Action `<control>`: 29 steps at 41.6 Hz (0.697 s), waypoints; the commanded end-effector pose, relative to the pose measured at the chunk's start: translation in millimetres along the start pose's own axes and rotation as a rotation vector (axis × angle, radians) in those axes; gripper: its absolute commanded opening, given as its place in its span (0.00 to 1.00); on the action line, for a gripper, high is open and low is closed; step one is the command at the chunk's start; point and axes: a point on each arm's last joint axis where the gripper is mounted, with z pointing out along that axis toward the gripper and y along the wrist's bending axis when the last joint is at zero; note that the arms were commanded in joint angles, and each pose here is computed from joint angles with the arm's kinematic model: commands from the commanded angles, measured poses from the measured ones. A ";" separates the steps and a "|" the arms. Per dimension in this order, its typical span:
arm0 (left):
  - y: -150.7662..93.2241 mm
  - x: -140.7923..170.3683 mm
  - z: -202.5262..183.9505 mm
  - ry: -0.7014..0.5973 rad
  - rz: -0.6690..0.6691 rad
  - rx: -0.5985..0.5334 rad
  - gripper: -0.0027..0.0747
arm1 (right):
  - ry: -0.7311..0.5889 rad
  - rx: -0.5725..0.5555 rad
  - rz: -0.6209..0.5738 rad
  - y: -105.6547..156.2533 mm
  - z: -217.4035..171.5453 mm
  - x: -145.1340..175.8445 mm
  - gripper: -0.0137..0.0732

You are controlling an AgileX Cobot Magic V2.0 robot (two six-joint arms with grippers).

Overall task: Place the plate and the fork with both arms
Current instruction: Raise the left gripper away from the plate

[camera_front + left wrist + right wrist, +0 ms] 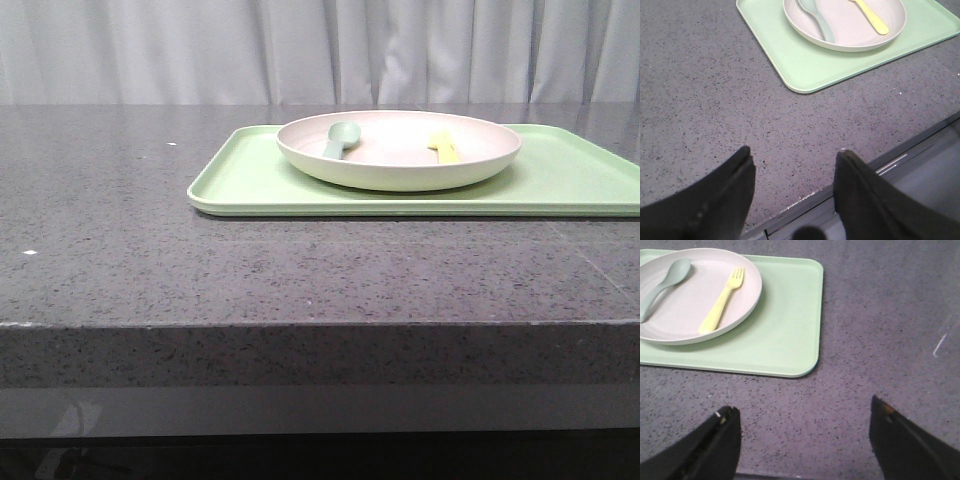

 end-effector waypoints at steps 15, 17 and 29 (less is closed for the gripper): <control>-1.2 -13.2 -7.1 -0.107 0.001 0.004 0.51 | 0.105 -0.308 -0.220 50.5 31.0 -75.1 0.69; -1.2 -13.2 -7.1 -0.107 0.001 0.004 0.51 | 0.113 -0.318 -0.228 54.5 35.0 -83.1 0.69; -1.2 -13.2 -7.1 -0.107 0.001 0.004 0.51 | 0.323 -0.322 -0.224 74.9 98.8 -122.7 0.69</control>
